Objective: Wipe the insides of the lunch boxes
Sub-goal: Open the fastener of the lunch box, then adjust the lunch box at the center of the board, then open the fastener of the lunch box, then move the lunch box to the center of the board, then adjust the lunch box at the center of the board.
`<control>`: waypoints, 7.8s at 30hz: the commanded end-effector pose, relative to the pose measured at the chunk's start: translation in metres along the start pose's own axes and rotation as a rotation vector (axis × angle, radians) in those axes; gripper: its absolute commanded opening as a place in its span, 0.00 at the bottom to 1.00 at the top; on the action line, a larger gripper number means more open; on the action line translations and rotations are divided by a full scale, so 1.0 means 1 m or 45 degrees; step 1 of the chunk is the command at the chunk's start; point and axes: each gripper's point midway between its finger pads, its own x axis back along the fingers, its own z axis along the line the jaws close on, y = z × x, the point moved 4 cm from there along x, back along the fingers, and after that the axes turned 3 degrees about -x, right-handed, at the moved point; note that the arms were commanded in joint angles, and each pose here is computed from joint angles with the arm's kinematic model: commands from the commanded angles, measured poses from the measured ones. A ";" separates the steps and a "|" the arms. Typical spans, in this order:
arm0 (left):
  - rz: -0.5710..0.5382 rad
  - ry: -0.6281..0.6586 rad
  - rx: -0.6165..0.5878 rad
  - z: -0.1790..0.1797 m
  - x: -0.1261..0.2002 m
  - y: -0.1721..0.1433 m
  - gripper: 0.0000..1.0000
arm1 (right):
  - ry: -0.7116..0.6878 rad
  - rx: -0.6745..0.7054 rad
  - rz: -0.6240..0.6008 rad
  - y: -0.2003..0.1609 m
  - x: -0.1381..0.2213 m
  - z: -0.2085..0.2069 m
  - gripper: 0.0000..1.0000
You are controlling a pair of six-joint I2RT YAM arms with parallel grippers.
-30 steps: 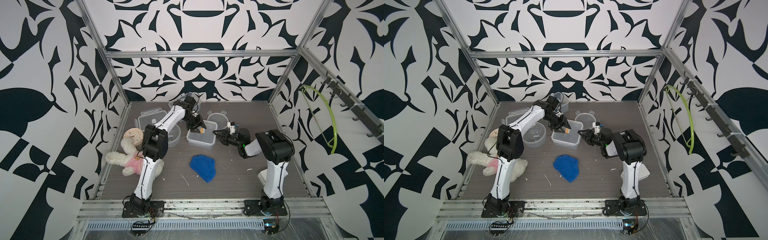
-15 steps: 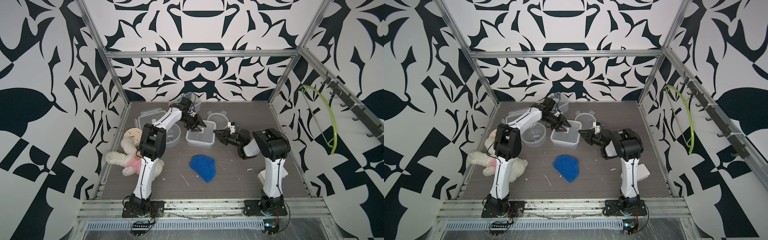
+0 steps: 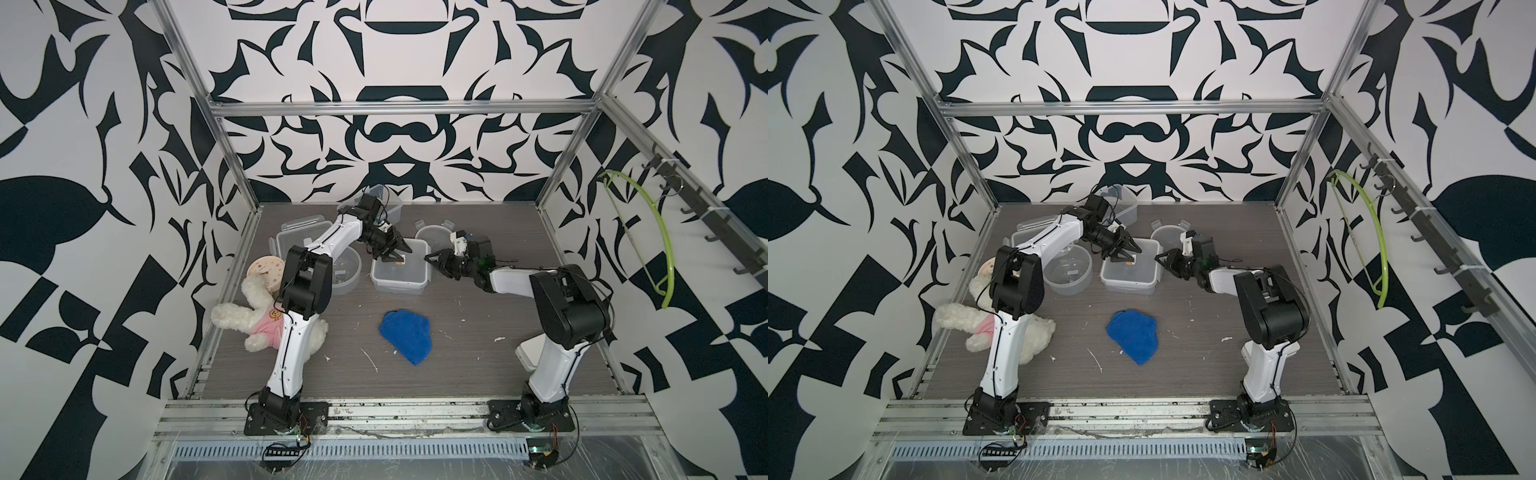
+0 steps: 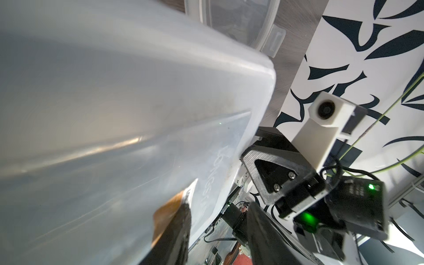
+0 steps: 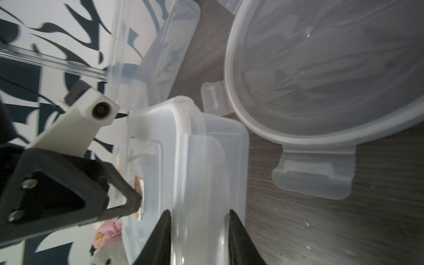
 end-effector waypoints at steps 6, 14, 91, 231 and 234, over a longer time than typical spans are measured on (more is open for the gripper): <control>0.111 0.358 0.207 0.094 -0.053 -0.011 0.45 | -0.499 0.157 0.262 -0.047 0.007 -0.038 0.00; 0.011 0.282 0.073 0.032 -0.011 0.002 0.45 | -0.318 0.274 0.181 -0.029 0.031 0.014 0.62; -0.063 0.249 -0.084 -0.016 -0.016 0.008 0.46 | 0.677 -0.150 -0.136 0.027 0.039 -0.038 0.64; -0.253 0.227 -0.032 -0.006 -0.010 -0.053 0.64 | -0.710 0.266 -0.017 0.055 0.068 -0.025 0.00; -0.217 0.241 -0.030 -0.006 -0.025 -0.049 0.65 | -0.688 0.254 0.001 0.040 0.077 -0.023 0.00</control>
